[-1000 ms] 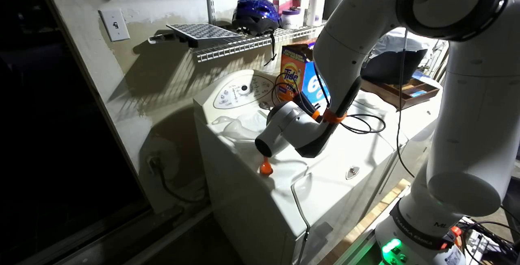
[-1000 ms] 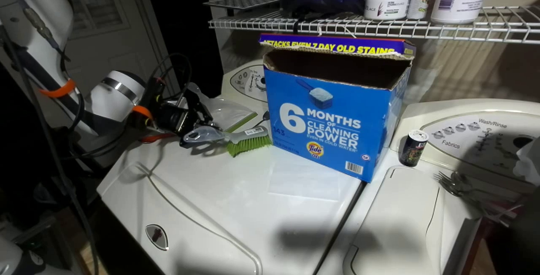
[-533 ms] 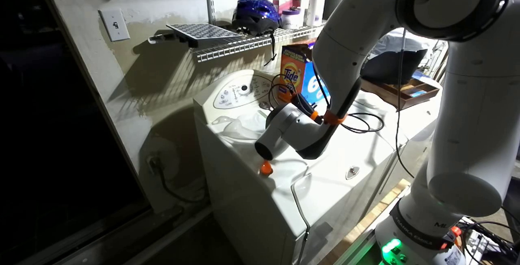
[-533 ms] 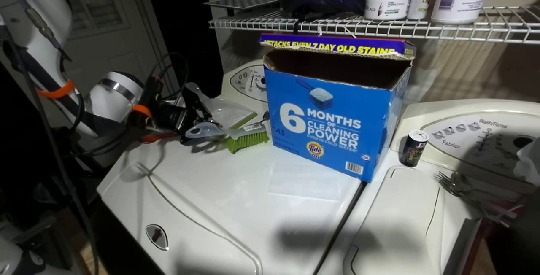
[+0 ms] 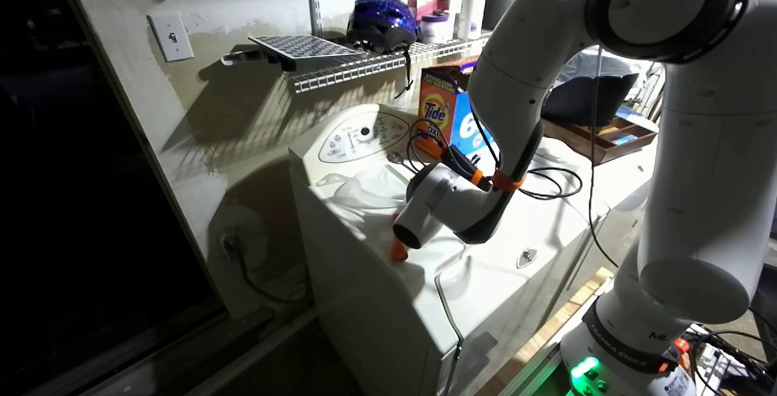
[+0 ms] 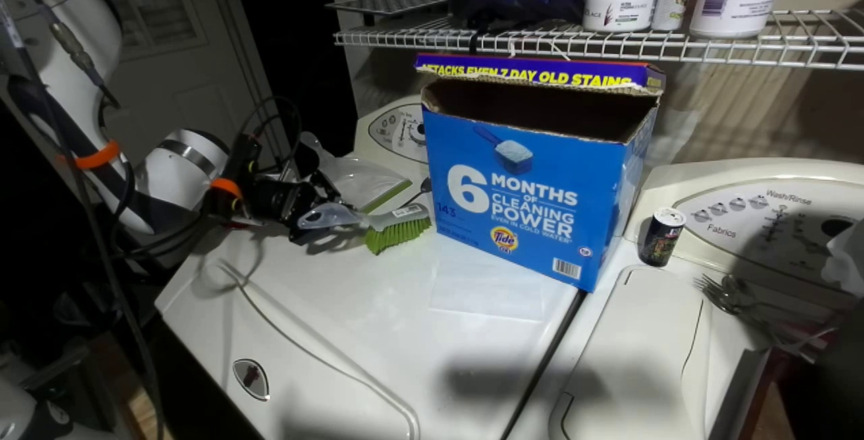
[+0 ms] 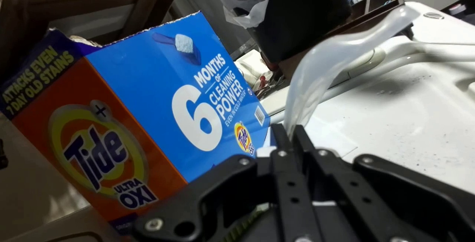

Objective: Turn the hand broom over and make it stand on its bristles

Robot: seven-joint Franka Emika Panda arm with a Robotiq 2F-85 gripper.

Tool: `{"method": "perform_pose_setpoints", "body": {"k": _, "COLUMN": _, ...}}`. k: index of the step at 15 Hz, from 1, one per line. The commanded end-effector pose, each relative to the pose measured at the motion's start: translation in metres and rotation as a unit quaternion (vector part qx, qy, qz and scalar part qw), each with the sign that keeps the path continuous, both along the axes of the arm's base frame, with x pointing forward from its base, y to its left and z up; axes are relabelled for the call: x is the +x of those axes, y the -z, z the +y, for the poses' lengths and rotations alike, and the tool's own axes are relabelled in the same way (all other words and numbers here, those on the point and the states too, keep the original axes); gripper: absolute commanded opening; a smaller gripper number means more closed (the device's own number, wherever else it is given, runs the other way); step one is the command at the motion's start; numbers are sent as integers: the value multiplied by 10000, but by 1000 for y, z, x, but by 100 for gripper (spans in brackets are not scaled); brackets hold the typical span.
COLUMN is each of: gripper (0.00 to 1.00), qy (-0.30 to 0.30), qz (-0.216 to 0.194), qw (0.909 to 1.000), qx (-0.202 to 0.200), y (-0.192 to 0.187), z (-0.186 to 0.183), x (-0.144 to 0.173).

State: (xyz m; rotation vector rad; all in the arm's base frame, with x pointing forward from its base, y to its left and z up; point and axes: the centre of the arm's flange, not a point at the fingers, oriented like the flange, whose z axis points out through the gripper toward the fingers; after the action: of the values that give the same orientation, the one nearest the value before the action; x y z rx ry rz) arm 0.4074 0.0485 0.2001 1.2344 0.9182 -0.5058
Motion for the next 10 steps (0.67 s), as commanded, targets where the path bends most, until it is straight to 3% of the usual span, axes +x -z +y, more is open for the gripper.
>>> {"method": "perform_pose_setpoints", "body": {"k": 1, "gripper": 2, "qy": -180, "qz": 98, "qw": 9995, "qx": -239, "y": 8, "z": -8, "x": -4}}
{"method": "perform_pose_setpoints", "body": {"k": 3, "gripper": 4, "qy": -192, "qz": 129, "qw": 9994, "qx": -249, "y": 12, "z": -8, "x": -7}}
{"method": "perform_pose_setpoints", "body": {"k": 4, "gripper": 31, "qy": -187, "qz": 127, "qw": 9994, "qx": -245, "y": 12, "z": -9, "x": -8}}
{"method": "perform_pose_setpoints", "body": {"k": 5, "gripper": 33, "qy": -177, "qz": 122, "qw": 9995, "qx": -245, "y": 13, "z": -9, "x": -8}}
{"method": "perform_pose_setpoints", "body": {"k": 10, "gripper": 66, "qy": -167, "qz": 77, "qw": 9996, "qx": -221, "y": 9, "z": -8, "x": -5}}
